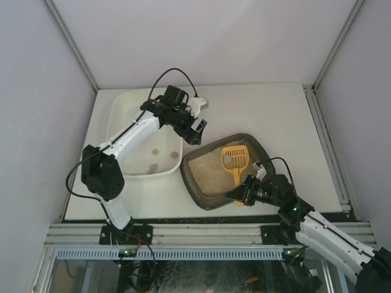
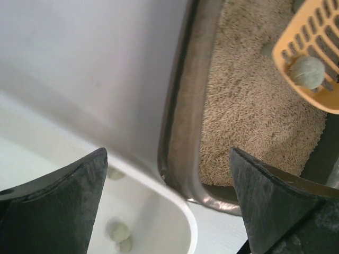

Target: Clean the litter box

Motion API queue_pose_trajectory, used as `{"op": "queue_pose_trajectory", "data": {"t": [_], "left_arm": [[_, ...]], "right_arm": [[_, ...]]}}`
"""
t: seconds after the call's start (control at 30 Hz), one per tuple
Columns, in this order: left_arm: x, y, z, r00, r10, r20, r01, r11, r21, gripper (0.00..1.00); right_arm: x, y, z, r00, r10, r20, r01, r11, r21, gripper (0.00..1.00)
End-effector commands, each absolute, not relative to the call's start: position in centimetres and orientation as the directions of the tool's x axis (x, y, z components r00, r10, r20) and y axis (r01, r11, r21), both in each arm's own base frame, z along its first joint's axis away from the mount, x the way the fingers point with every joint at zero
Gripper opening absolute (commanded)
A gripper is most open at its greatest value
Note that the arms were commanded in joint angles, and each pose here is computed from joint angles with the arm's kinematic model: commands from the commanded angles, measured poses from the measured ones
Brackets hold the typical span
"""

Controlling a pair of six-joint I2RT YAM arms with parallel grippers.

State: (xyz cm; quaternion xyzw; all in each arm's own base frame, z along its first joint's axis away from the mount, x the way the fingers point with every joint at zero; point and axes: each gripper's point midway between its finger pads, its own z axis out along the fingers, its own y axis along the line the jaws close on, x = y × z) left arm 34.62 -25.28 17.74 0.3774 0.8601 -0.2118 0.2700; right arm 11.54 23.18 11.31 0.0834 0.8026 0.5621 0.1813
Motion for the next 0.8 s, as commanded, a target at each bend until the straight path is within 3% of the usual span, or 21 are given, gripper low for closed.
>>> {"op": "queue_pose_trajectory", "data": {"t": [0.0,0.2,0.37,0.5,0.63,0.77], "left_arm": [[33.3,-28.5,16.7,-0.448,0.644,-0.619,0.87,0.475,-0.136,1.0],[32.4,-30.3,13.9,-0.407,0.703,-0.583,0.899,0.422,-0.119,1.0],[33.5,-30.7,11.0,-0.369,0.759,-0.537,0.907,0.42,-0.03,1.0],[34.8,-31.0,9.1,-0.39,0.777,-0.494,0.892,0.451,0.004,0.84],[35.1,-31.6,8.8,-0.449,0.749,-0.487,0.866,0.499,-0.033,0.57],[33.7,-32.0,8.9,-0.529,0.698,-0.482,0.829,0.547,-0.118,0.39]], "right_arm": [[12.3,23.6,14.8,-0.899,0.358,-0.254,-0.154,0.284,0.946,0.0],[11.7,23.5,16.2,-0.904,0.343,-0.254,-0.171,0.254,0.952,0.0],[11.3,23.6,15.4,-0.917,0.303,-0.258,-0.154,0.326,0.933,0.0],[11.6,23.6,16.4,-0.906,0.312,-0.286,-0.191,0.302,0.934,0.0],[11.6,23.5,15.8,-0.91,0.309,-0.276,-0.18,0.304,0.935,0.0],[11.6,23.7,15.8,-0.91,0.316,-0.269,-0.183,0.277,0.943,0.0]]}}
